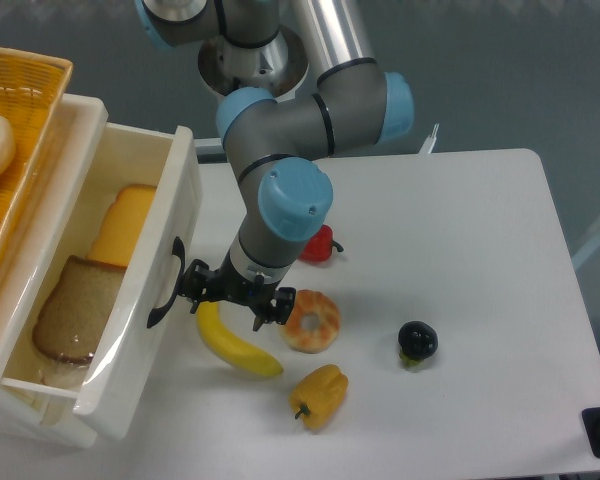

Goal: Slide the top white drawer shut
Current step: 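Keep pushing the drawer front until the drawer is shut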

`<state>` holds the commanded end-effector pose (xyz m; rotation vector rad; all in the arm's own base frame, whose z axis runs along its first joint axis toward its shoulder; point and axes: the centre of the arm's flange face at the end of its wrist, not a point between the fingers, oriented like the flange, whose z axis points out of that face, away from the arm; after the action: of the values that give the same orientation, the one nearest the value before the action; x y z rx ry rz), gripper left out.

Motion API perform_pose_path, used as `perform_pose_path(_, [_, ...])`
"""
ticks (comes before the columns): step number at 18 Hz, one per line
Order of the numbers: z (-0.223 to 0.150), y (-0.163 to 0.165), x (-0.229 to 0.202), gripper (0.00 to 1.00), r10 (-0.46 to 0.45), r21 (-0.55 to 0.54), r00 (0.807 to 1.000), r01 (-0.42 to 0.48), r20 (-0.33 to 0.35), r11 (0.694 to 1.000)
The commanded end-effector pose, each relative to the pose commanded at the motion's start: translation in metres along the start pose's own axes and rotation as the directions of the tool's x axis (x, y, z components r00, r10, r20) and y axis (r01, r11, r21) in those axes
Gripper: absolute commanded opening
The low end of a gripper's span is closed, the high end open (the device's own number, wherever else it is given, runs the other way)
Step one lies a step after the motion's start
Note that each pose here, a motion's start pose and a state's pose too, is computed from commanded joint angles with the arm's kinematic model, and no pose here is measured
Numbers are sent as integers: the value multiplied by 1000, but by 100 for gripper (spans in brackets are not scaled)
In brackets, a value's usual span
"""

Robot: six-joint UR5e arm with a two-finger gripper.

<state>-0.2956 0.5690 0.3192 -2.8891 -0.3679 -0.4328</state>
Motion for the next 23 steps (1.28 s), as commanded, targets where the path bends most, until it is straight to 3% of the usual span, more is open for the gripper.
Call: perform_pose_path(23, [14, -10, 51, 100, 88, -14, 996, -89, -8, 996])
